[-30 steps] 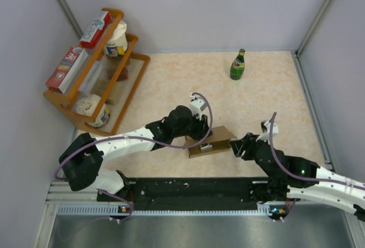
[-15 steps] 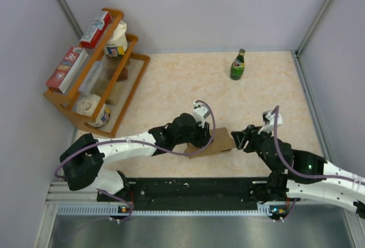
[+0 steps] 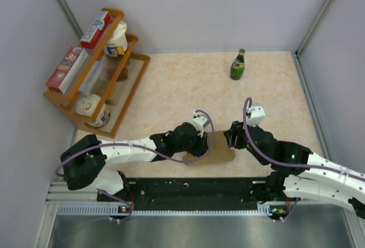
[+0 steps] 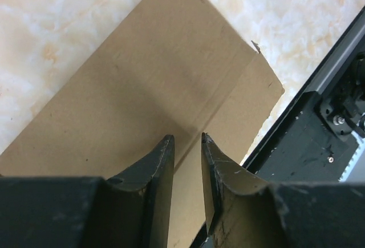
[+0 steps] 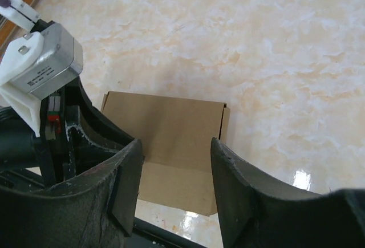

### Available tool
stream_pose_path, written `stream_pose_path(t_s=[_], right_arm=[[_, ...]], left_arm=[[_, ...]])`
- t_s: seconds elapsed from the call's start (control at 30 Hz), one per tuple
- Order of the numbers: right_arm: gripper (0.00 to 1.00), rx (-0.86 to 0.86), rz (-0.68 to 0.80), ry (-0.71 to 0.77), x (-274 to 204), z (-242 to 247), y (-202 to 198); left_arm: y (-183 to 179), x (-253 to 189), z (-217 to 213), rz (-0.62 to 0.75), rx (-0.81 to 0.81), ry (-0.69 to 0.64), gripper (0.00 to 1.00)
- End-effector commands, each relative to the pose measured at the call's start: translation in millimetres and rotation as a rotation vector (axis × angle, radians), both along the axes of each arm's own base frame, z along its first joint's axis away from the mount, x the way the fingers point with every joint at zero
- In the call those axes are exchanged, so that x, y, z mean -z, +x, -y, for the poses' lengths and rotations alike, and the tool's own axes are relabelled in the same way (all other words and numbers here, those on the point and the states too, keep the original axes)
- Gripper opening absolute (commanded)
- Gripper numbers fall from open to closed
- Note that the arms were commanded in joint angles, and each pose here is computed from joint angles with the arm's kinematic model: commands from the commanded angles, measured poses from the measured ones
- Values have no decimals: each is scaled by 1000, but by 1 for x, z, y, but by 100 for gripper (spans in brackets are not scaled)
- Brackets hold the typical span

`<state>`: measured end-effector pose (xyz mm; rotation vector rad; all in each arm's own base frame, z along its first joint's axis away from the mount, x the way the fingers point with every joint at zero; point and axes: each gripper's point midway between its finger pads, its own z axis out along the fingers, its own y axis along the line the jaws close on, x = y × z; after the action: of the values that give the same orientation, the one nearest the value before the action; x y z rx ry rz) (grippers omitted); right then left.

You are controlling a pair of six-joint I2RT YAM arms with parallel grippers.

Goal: Fold the paper box

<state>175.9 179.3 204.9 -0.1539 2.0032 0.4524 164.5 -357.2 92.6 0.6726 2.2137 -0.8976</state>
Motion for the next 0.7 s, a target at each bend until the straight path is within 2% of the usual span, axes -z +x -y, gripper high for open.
stream_pose_path(t_s=[0.0, 0.33, 0.67], right_arm=[[51, -40, -45, 23, -1, -7, 1], [53, -56, -227, -40, 46, -6, 5], [57, 62, -378, -42, 98, 31, 9]], left_arm=[[3, 0, -6, 17, -44, -5, 30], [0, 9, -15, 11, -66, 17, 28], [9, -46, -55, 126, -218, -118, 37]])
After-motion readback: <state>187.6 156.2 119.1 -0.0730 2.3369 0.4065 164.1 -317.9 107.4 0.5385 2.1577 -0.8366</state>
